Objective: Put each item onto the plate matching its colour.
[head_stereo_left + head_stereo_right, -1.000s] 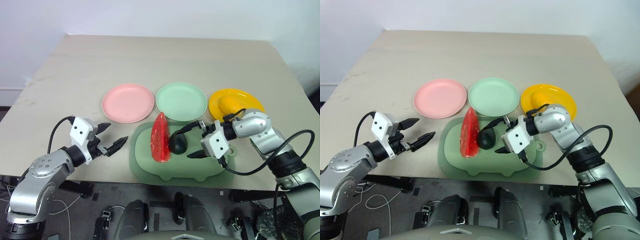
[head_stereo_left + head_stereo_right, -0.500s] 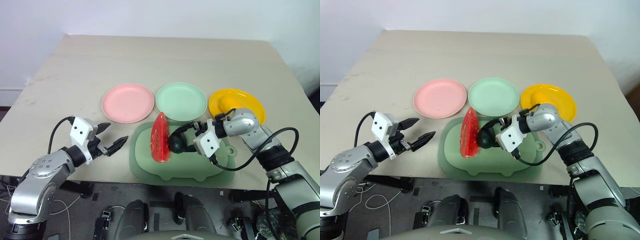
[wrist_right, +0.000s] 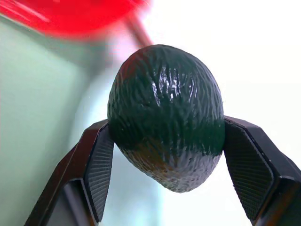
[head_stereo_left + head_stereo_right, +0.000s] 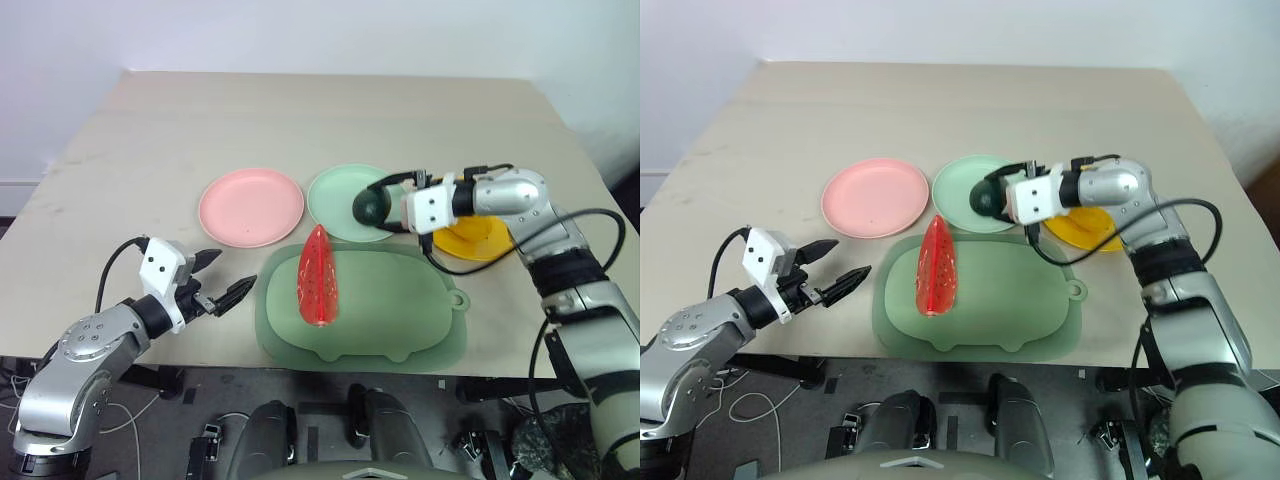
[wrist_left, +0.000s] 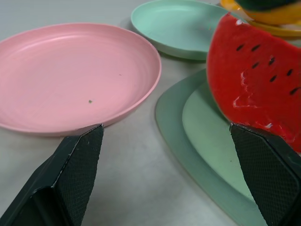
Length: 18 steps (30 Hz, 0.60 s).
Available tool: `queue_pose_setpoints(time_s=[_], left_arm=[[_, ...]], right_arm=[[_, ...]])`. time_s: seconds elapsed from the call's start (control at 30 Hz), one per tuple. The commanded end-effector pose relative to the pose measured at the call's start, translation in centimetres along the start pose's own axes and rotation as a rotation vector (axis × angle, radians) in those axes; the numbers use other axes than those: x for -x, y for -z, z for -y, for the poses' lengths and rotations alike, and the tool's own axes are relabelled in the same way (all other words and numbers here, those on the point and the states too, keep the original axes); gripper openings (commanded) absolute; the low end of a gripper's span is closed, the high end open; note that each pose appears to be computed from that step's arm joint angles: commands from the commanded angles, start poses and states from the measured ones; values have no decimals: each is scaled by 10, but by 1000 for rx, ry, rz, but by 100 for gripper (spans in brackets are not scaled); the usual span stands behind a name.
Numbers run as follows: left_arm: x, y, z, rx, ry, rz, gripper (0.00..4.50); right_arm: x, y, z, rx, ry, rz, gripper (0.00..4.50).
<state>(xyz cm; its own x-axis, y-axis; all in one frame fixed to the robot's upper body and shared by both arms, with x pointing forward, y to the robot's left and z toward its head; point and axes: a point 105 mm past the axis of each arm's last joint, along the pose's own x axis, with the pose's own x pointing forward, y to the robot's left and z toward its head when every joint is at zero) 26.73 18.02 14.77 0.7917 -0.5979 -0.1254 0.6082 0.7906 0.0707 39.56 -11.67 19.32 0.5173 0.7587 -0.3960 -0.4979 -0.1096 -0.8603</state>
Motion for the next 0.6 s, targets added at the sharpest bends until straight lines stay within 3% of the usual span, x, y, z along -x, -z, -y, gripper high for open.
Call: queue_pose_setpoints(time_s=[0.03, 0.07, 0.2, 0.33, 0.47, 0.6], left_arm=[[-1, -28, 4, -37, -2, 69, 450], [-3, -33, 6, -38, -1, 73, 450], [-11, -54, 25, -41, 66, 86, 450], [-19, -56, 45, -78, 115, 17, 450], [-34, -72, 65, -33, 144, 36, 450], [-53, -70, 66, 8, 90, -51, 450]], right_arm=[[-10, 5, 4, 36, 25, -27, 309], [-13, 8, 2, 48, 24, -41, 309], [-16, 19, -3, 127, 16, -100, 448], [-10, 20, 4, 210, 89, -96, 448], [11, 19, 14, 250, 197, -70, 448], [33, 15, 13, 280, 256, -20, 448]])
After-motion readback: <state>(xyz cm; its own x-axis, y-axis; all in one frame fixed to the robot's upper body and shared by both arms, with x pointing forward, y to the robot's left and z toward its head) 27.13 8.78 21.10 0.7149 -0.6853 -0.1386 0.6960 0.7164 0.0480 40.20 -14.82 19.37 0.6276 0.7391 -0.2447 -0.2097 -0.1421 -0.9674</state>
